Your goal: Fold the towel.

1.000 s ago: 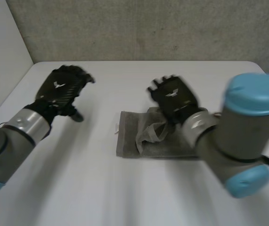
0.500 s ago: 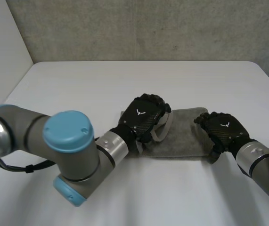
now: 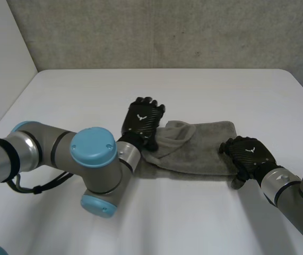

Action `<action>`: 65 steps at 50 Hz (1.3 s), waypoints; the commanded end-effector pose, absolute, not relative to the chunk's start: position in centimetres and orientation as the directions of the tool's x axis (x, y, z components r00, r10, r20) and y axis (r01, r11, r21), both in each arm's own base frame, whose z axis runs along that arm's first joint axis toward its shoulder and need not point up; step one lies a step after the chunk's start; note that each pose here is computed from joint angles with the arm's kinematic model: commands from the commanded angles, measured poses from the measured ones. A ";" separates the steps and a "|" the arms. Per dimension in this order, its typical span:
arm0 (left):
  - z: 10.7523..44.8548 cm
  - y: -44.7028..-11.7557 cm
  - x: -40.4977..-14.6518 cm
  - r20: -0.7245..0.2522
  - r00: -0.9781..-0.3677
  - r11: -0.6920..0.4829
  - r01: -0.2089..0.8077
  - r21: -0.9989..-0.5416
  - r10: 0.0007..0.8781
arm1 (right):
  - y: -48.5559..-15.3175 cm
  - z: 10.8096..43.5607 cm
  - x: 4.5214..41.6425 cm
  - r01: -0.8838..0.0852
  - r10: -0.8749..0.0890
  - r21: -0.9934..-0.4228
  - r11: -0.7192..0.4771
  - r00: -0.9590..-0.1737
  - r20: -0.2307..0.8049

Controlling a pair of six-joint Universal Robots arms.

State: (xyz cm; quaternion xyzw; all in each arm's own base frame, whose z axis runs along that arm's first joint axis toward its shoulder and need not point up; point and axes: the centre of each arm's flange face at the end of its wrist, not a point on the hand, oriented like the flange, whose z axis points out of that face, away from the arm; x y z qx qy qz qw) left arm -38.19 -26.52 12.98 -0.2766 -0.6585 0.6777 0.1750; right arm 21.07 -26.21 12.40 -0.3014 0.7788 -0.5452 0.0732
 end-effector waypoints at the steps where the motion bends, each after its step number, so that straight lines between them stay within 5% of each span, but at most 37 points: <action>1: 10.6 -27.3 -34.1 -0.156 -0.847 0.033 0.200 -0.979 0.508 | -26.3 12.5 21.0 -0.390 -0.548 -0.894 0.222 -0.808 0.217; 35: 13.8 -24.0 -33.4 -0.145 -0.834 0.012 0.179 -0.984 0.532 | -27.1 12.5 20.0 -0.393 -0.514 -0.899 0.192 -0.821 0.249; 50: 15.5 -22.7 -30.1 -0.092 -0.862 0.118 0.173 -0.978 0.498 | -27.0 13.2 17.2 -0.492 -0.562 -0.847 0.201 -0.766 0.312; 58: 16.9 -22.5 -28.5 -0.090 -0.880 0.104 0.156 -0.982 0.467 | -27.9 16.2 15.8 -0.510 -0.577 -0.845 0.164 -0.744 0.337; 65: 17.4 -23.3 -28.0 -0.089 -0.891 0.093 0.145 -0.985 0.445 | -28.0 21.6 19.0 -0.513 -0.601 -0.857 -0.040 -0.673 0.431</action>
